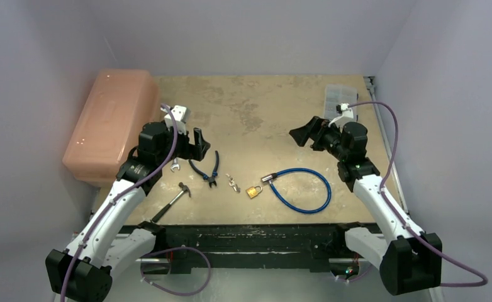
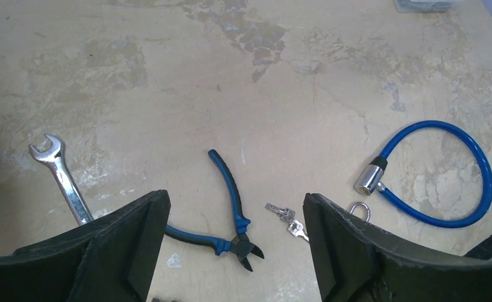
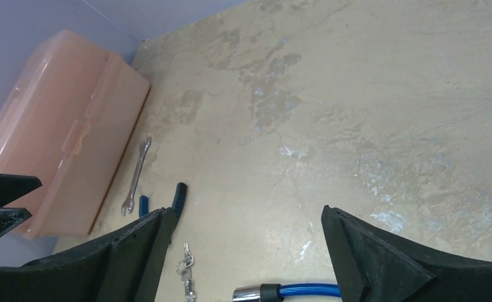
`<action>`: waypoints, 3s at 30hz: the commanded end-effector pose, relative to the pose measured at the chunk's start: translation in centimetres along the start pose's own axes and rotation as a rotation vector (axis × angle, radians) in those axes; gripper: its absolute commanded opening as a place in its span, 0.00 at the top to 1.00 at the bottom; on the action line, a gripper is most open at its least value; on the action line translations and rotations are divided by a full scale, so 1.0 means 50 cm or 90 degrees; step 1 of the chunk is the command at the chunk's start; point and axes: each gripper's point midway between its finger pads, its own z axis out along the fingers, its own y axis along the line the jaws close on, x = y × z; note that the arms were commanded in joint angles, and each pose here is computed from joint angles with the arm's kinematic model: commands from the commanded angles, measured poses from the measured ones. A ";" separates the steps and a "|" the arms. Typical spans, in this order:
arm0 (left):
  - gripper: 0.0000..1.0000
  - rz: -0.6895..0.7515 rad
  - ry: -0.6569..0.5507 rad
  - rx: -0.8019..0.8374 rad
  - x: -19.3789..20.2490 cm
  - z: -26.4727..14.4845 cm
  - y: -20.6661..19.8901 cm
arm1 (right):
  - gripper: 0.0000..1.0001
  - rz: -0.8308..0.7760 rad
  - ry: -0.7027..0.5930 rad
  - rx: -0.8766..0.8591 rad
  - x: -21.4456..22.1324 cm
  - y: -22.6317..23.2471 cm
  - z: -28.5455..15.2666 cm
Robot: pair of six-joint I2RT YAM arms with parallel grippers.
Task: Unlock with the key
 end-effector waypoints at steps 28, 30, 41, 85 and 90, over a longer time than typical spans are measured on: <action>0.24 -0.003 -0.076 -0.212 -0.058 -0.057 0.104 | 0.08 -0.171 0.267 -0.054 0.289 0.340 0.061; 0.25 -0.003 -0.076 -0.215 -0.057 -0.058 0.105 | 0.10 -0.181 0.286 -0.046 0.326 0.342 0.074; 0.26 -0.003 -0.081 -0.230 -0.060 -0.063 0.113 | 0.36 -0.265 0.359 0.033 0.442 0.325 0.166; 0.30 -0.010 -0.077 -0.250 -0.058 -0.066 0.128 | 1.00 -0.344 0.435 0.089 0.565 0.230 0.203; 0.30 -0.010 -0.075 -0.245 -0.059 -0.063 0.126 | 1.00 -0.330 0.402 0.075 0.529 0.252 0.193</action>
